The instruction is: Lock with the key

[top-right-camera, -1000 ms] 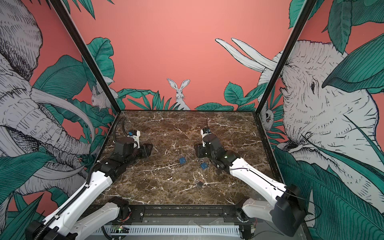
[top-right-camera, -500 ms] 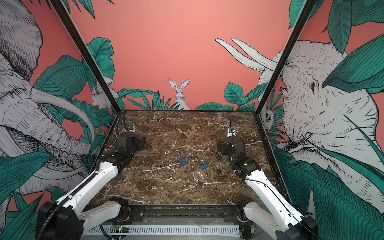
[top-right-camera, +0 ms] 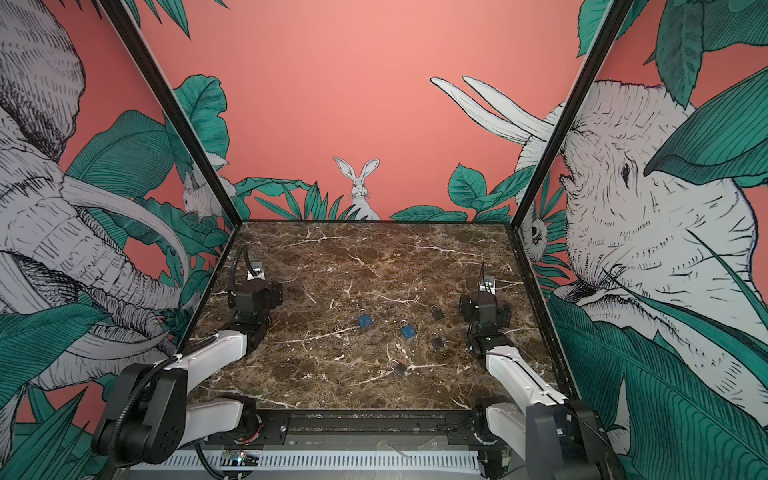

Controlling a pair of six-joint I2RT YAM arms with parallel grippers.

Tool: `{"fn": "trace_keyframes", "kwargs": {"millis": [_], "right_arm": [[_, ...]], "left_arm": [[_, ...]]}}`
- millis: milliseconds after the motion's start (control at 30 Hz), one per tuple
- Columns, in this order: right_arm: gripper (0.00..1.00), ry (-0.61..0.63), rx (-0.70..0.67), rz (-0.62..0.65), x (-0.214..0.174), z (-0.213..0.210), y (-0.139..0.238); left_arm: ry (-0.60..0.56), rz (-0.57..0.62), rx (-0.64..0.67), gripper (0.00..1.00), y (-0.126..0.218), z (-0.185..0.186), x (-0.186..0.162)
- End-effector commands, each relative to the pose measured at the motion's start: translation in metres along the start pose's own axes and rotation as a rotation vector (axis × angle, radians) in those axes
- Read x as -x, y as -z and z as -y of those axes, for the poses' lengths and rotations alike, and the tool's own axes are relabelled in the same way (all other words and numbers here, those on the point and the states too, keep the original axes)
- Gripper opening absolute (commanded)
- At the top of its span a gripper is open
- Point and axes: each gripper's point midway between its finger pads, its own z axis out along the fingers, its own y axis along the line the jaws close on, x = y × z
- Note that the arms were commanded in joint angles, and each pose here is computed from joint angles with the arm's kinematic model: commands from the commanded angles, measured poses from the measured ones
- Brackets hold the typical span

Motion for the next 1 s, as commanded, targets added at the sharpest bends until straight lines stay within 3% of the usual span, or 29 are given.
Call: {"fn": "trace_keyframes", "kwargs": {"millis": [0,233,667,967], "right_arm": [[0.99,-0.081,-0.027,0.235,0.042,0.006,-0.003],[1.0,-0.047,0.059,0.261,0.031,-0.015,-0.028],[0.99,-0.005,0.132,0.257,0.018,-0.035,-0.041],[0.99,0.032,0.178,0.155,0.019,-0.047,-0.058]], "left_arm": [[0.061,0.136,-0.043,0.99,-0.003,0.002,0.025],[0.015,0.133,-0.202,0.97,-0.013,0.034,0.008],[0.001,0.141,-0.23,0.98,-0.027,0.05,-0.012],[0.007,0.107,-0.268,0.99,-0.032,0.052,-0.013]]}}
